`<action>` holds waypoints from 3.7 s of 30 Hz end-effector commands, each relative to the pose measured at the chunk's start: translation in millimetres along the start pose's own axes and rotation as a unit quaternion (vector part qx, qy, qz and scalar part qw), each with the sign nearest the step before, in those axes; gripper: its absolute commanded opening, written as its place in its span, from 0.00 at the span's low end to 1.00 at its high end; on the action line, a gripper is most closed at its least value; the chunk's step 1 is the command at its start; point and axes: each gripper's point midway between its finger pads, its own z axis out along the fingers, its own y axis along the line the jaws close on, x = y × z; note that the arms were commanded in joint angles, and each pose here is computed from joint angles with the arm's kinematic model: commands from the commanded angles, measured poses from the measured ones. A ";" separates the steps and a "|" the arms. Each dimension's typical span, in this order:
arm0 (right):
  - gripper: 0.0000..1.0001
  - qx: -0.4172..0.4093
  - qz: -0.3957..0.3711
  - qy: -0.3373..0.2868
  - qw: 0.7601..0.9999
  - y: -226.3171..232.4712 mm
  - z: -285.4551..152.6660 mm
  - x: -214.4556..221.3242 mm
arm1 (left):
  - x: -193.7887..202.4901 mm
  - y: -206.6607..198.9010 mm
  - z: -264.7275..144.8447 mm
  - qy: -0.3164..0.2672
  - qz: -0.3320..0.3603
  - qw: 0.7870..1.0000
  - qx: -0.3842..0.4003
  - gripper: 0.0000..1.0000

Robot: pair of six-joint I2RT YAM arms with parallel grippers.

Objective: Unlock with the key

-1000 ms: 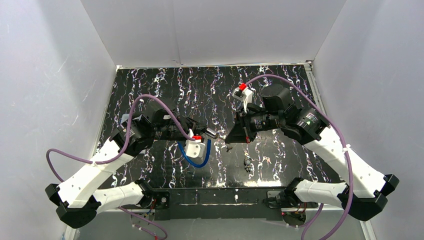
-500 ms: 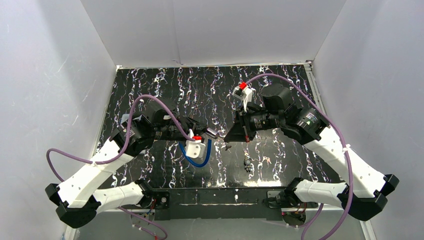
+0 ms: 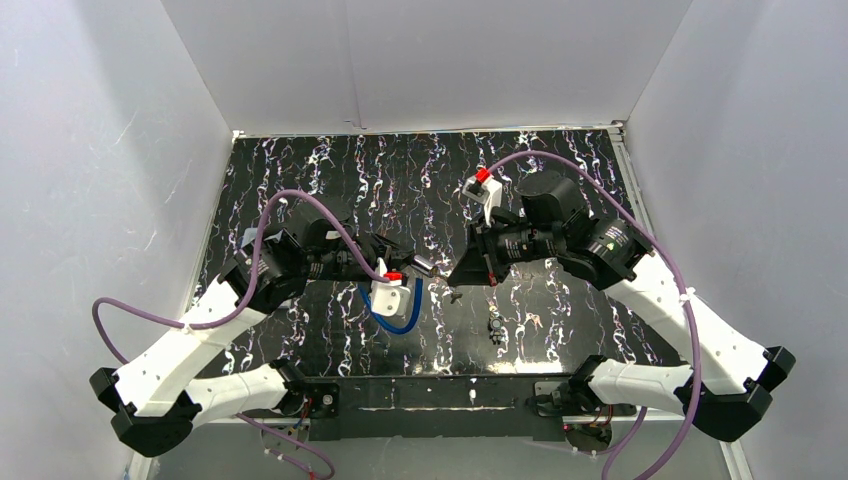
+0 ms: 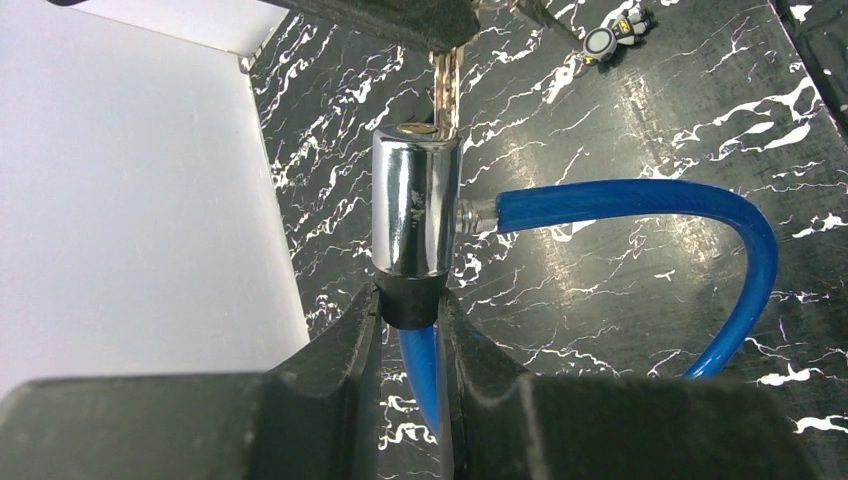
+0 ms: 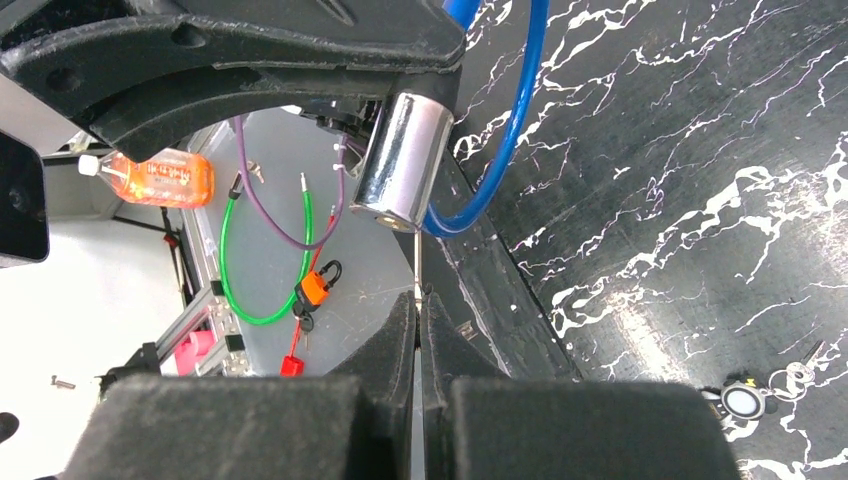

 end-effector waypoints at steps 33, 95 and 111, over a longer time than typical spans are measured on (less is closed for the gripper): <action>0.01 -0.038 -0.030 -0.047 0.998 18.4 -7.7 -20.1 | -16.0 10.9 -8.6 -0.023 0.030 0.999 -0.023 0.00; 0.01 -0.037 -0.018 -0.040 0.998 7.9 -6.4 -11.2 | -10.1 12.9 -2.1 -0.009 0.032 0.999 -0.023 0.00; 0.01 -0.038 -0.018 -0.043 0.998 7.7 -4.3 -14.5 | -11.8 11.6 -2.5 -0.012 0.032 0.999 -0.023 0.00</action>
